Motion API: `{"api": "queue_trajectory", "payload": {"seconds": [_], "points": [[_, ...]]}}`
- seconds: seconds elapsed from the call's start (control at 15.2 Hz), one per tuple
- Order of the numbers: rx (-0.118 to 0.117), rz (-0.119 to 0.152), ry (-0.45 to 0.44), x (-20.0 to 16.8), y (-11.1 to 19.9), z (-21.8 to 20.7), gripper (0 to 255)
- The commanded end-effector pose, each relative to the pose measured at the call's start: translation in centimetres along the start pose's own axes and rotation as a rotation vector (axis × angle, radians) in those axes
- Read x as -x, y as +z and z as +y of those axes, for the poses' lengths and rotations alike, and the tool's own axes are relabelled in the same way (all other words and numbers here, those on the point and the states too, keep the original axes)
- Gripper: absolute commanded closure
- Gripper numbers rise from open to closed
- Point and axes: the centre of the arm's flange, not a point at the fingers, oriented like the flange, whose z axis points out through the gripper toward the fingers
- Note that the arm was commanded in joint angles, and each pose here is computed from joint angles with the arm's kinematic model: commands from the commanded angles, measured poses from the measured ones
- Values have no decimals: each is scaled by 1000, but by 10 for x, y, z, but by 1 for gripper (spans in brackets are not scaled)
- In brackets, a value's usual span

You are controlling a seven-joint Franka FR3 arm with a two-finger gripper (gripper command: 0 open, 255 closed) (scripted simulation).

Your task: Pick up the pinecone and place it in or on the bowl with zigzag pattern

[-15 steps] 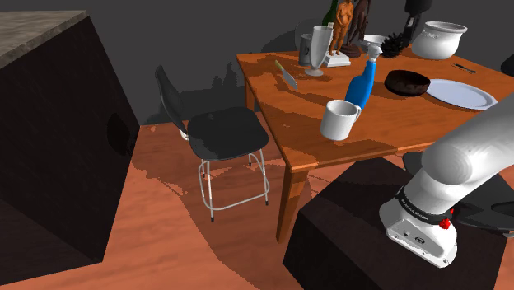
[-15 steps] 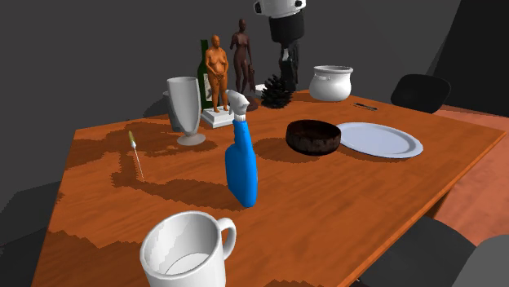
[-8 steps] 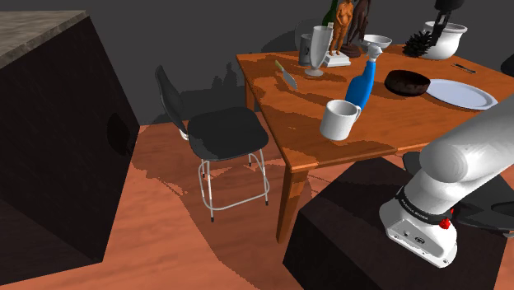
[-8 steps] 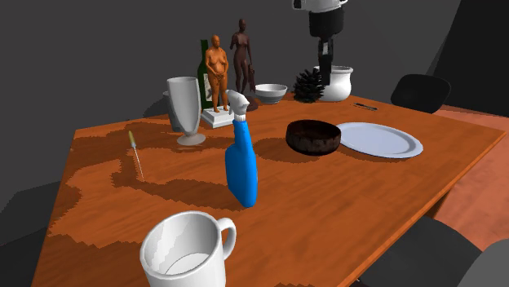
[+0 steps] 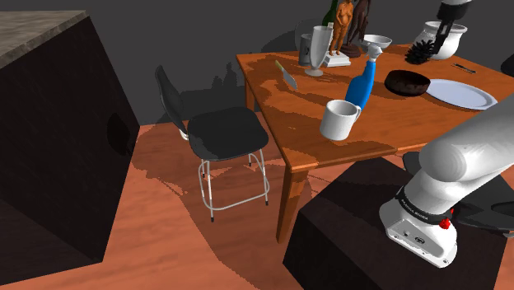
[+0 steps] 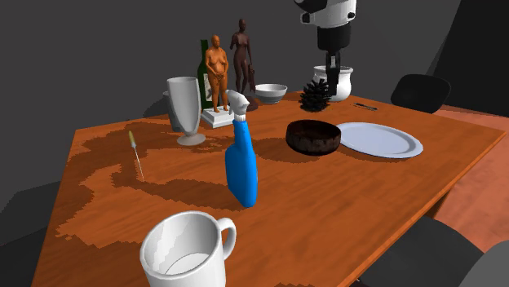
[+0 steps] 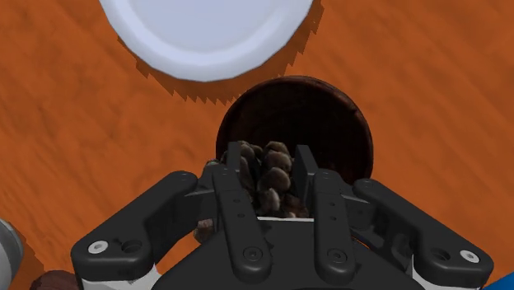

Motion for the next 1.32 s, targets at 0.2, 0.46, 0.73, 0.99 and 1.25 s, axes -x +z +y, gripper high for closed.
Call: {"api": "queue_trajectory", "payload": {"seconds": [0.2,0.46,0.73,0.99,1.25], "points": [[1,1,0,-4,26,-8,255],[1,1,0,-7,46,-14,255],[1,1,0,-9,59,-17,255],[1,1,0,-9,59,-17,255],[1,1,0,-9,59,-17,0]]}}
